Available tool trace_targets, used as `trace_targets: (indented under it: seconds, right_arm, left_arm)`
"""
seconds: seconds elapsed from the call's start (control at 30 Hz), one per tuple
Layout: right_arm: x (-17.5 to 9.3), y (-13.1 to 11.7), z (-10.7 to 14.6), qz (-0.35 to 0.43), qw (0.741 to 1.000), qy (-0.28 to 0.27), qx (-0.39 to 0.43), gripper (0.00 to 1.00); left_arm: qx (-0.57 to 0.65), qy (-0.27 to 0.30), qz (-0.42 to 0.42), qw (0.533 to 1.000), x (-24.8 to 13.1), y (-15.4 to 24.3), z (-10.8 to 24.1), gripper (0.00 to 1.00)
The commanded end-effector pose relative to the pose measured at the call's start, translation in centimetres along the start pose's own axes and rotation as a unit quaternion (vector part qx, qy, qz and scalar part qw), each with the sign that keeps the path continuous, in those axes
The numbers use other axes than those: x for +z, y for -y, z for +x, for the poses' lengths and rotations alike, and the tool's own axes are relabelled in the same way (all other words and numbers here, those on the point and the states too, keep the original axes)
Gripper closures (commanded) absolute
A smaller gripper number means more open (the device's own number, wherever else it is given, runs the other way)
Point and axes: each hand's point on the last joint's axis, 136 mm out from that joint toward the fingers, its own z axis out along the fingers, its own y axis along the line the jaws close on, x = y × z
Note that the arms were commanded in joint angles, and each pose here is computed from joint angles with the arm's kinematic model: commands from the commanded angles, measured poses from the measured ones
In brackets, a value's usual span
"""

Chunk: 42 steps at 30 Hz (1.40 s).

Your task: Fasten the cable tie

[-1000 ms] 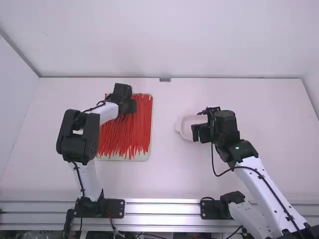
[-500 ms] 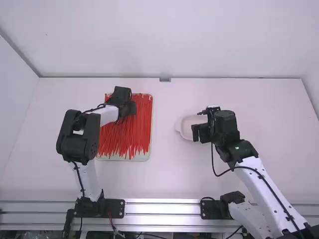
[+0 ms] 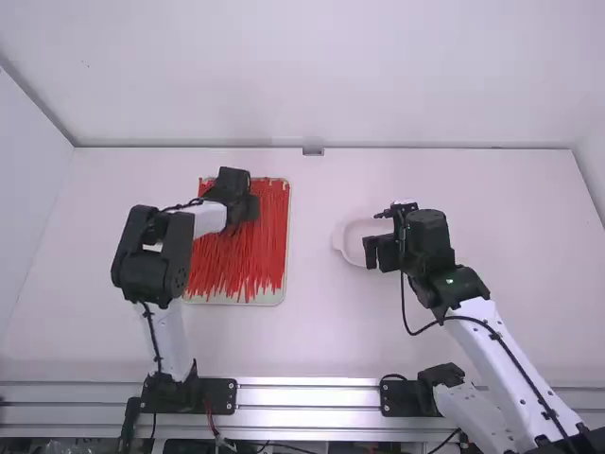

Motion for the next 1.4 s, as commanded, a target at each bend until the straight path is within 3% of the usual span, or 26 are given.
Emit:
trace_targets:
  seconds: [0.0,0.53,0.77,1.37]
  right_arm:
    - [-0.4,-0.3,-1.2,-0.003,1.000,0.011,-0.003,0.02]
    - [-0.4,-0.3,-1.3,-0.003,1.000,0.011,-0.003,0.01]
    - [-0.4,-0.3,-1.2,-0.003,1.000,0.011,-0.003,0.02]
    - [-0.4,-0.3,-1.3,-0.004,1.000,0.013,-0.003,0.01]
  left_arm:
    - [-0.002,-0.013,0.000,1.000,0.5,0.0,1.0,0.82]
    - [-0.006,0.000,-0.013,1.000,0.2,-0.4,0.0,0.88]
    - [-0.012,0.008,-0.012,1.000,-0.2,-0.3,-0.6,0.74]
    - [-0.011,0.021,-0.010,1.000,-1.7,-0.1,-1.8,0.74]
